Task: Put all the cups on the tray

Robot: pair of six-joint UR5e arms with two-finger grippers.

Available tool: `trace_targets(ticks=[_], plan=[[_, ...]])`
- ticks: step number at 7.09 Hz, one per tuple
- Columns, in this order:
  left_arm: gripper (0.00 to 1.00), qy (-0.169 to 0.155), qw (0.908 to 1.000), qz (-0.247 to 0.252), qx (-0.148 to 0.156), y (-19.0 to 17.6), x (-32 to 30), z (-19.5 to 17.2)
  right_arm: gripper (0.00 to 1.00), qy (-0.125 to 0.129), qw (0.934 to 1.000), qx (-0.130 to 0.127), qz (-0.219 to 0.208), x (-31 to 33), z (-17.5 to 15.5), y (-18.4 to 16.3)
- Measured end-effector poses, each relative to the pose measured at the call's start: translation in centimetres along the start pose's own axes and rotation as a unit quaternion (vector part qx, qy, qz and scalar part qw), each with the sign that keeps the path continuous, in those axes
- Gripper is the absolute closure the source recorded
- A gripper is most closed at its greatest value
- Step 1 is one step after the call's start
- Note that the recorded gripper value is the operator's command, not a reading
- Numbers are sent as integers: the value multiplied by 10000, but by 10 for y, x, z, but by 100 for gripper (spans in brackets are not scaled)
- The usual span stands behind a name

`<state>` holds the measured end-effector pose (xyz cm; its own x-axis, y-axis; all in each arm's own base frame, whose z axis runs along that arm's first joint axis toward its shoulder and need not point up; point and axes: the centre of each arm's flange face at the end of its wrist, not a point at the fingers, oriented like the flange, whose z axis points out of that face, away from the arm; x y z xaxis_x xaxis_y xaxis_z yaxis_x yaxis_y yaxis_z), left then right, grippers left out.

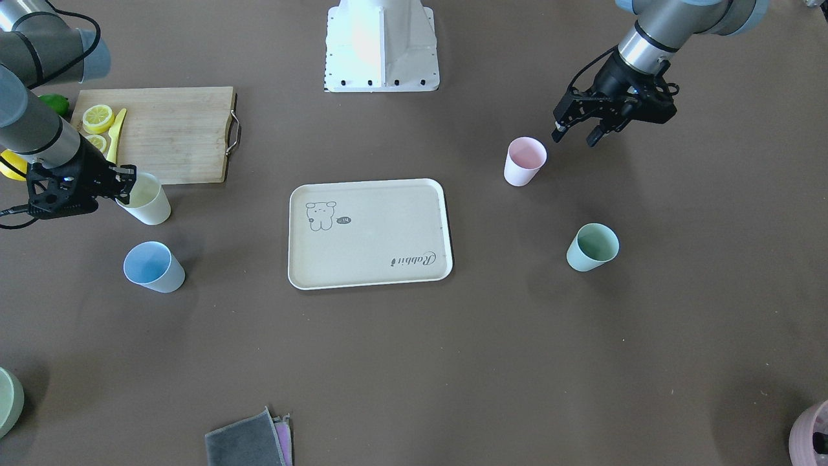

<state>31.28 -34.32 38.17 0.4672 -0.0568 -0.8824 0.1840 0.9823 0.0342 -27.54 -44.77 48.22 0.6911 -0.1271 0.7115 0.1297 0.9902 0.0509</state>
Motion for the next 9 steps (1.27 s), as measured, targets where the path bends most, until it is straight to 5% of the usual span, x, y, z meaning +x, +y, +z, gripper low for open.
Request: trace_targets(ticks=[4, 5, 7, 8, 9], plan=[[17, -99, 9999, 47, 15, 21, 11, 30, 100, -489, 9986, 166, 96, -11, -49, -14], [28, -121, 9999, 52, 40, 19, 15, 40, 100, -557, 9982, 215, 92, -12, -59, -14], [81, -190, 9998, 64, 82, 16, 19, 60, 100, -667, 9974, 273, 76, -16, -72, -16], [100, -240, 9997, 57, 77, 15, 16, 68, 100, -734, 9968, 287, 125, -25, -76, -19], [100, -281, 9996, 49, 72, 14, 15, 74, 100, -816, 9960, 290, 241, -42, -78, -24]])
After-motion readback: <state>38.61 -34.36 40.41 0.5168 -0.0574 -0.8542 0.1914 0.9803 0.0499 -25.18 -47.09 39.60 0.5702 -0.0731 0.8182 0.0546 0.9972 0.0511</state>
